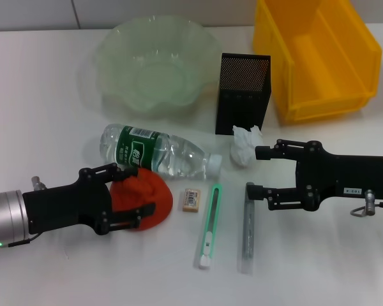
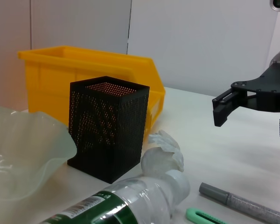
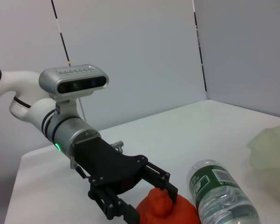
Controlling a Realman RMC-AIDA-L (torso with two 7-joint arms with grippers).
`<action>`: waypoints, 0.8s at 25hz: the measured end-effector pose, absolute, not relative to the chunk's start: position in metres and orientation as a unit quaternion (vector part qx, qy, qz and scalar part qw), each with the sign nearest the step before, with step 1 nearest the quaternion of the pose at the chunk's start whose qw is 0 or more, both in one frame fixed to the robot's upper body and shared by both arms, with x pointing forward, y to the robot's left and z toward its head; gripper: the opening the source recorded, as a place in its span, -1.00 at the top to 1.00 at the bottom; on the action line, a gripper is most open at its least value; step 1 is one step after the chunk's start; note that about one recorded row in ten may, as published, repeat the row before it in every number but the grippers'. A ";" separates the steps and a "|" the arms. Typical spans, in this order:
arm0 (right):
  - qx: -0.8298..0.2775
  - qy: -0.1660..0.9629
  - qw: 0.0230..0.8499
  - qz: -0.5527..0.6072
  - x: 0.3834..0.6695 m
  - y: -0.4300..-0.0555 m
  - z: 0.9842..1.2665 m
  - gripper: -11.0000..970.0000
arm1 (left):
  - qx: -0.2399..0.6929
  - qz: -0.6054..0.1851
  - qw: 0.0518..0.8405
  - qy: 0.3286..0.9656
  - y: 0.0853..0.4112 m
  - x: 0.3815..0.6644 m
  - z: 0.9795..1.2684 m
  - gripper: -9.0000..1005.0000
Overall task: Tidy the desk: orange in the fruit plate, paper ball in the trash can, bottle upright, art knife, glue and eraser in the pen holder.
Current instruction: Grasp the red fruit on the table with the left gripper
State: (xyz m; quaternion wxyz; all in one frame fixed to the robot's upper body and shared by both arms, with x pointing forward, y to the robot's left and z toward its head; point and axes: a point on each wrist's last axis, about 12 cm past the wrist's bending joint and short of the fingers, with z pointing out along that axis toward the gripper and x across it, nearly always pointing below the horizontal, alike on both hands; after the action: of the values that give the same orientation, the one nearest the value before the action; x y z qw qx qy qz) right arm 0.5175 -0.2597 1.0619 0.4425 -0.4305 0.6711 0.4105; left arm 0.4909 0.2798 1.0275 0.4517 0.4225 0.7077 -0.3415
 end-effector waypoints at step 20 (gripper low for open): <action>-0.430 0.671 0.442 0.412 0.517 -0.261 1.062 -0.65 | 0.422 -0.334 0.452 0.711 0.280 0.494 1.027 0.12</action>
State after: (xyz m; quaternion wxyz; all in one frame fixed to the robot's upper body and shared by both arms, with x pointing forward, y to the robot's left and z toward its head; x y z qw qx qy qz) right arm 0.5169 -0.2605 1.0620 0.4418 -0.4298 0.6712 0.4119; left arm 0.4940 0.2801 1.0274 0.4520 0.4222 0.7114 -0.3339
